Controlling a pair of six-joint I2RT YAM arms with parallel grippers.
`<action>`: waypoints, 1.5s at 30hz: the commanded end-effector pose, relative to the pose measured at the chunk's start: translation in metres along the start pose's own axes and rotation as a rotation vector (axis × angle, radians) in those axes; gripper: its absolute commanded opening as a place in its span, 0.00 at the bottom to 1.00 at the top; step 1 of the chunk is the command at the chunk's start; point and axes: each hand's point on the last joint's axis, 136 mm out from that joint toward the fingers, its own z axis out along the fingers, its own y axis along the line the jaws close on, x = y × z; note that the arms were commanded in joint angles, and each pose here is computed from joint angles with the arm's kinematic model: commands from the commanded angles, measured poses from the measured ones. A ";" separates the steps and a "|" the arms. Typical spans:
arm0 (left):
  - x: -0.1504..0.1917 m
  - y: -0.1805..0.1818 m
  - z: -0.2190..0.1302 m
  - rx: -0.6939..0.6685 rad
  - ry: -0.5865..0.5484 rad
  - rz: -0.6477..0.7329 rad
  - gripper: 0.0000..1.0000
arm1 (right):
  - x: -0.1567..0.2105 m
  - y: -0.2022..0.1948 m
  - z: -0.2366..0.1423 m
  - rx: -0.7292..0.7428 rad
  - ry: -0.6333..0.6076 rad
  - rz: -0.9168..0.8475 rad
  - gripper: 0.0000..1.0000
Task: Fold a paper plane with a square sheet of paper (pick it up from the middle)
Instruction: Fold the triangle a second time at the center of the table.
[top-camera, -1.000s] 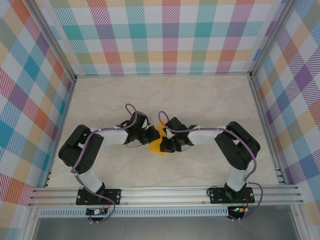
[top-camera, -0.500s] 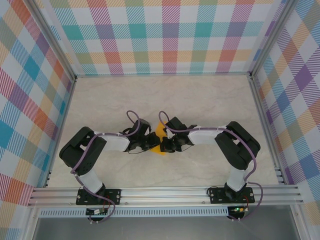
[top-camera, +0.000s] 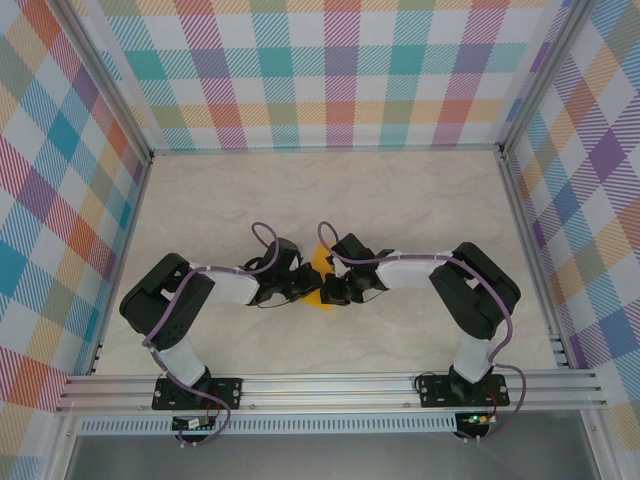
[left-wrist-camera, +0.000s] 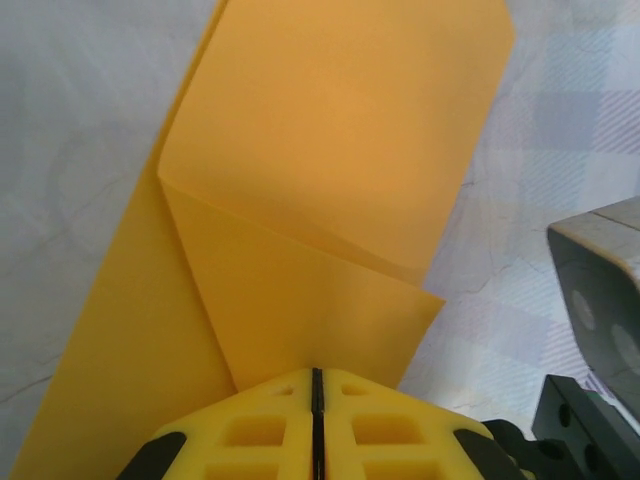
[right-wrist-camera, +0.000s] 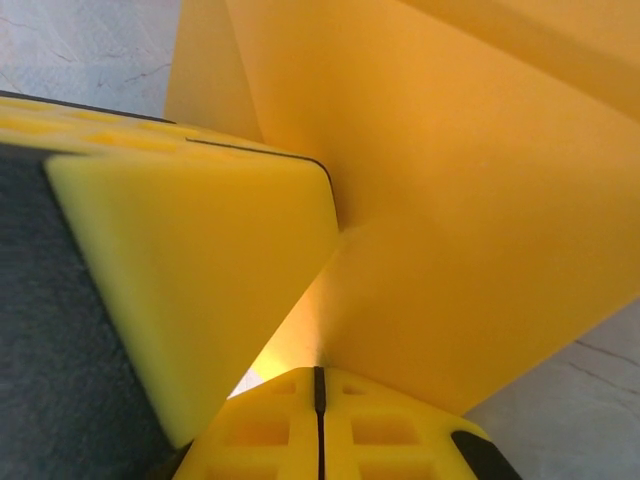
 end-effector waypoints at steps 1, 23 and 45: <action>0.006 0.016 0.005 -0.081 0.020 0.016 0.09 | 0.033 -0.042 0.010 0.139 0.117 0.081 0.07; -0.034 0.047 0.007 -0.210 -0.019 0.063 0.09 | 0.082 -0.089 0.015 0.238 0.239 0.108 0.07; -0.084 0.064 0.008 -0.247 -0.084 0.034 0.09 | 0.097 -0.103 0.012 0.269 0.254 0.124 0.06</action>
